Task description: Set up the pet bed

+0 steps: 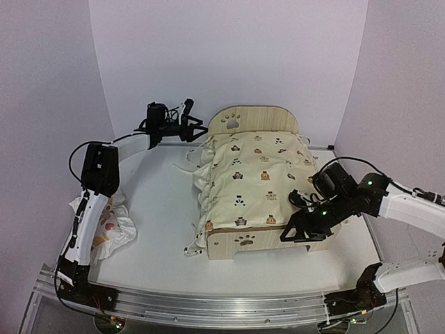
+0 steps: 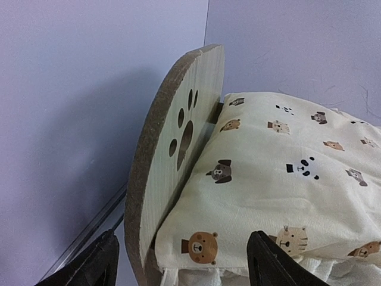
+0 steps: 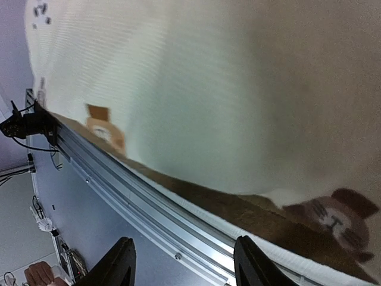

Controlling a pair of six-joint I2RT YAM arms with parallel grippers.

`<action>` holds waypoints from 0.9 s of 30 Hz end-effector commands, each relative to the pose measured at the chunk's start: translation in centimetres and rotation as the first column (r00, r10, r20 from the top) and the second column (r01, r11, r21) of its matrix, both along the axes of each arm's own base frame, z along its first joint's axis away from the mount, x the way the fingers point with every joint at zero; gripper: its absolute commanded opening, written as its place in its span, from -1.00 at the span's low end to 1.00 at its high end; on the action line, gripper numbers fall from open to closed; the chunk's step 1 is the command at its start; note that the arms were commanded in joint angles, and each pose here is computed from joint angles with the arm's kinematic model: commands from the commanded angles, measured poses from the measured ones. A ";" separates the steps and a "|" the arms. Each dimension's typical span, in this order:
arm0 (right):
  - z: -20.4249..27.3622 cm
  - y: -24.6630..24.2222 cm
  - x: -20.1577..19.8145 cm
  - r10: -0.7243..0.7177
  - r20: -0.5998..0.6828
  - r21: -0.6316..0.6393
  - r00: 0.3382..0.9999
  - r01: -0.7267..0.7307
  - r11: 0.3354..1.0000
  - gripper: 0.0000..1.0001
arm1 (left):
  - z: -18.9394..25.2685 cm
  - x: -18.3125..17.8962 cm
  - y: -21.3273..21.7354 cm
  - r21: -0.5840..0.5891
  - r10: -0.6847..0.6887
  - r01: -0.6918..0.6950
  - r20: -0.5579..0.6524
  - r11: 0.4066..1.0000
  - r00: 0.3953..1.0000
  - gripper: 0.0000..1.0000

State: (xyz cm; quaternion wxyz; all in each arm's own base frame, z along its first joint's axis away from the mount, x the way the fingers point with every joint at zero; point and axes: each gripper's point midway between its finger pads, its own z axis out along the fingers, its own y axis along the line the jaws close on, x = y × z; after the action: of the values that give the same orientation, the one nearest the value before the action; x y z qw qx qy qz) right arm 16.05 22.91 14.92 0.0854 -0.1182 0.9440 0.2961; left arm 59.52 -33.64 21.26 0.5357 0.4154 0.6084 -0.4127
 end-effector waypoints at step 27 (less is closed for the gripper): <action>-3.7 -4.2 6.9 -0.194 0.265 -0.259 0.945 0.263 0.929 0.09 | -2.6 0.0 -4.0 -0.182 0.035 0.009 0.235 0.983 0.971 -0.52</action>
State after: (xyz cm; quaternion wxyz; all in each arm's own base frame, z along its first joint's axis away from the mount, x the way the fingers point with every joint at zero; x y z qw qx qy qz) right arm 18.79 20.08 9.25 0.1160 -0.0782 0.9758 0.1678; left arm 63.02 -35.43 15.73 0.6452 0.3580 0.5569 -0.3813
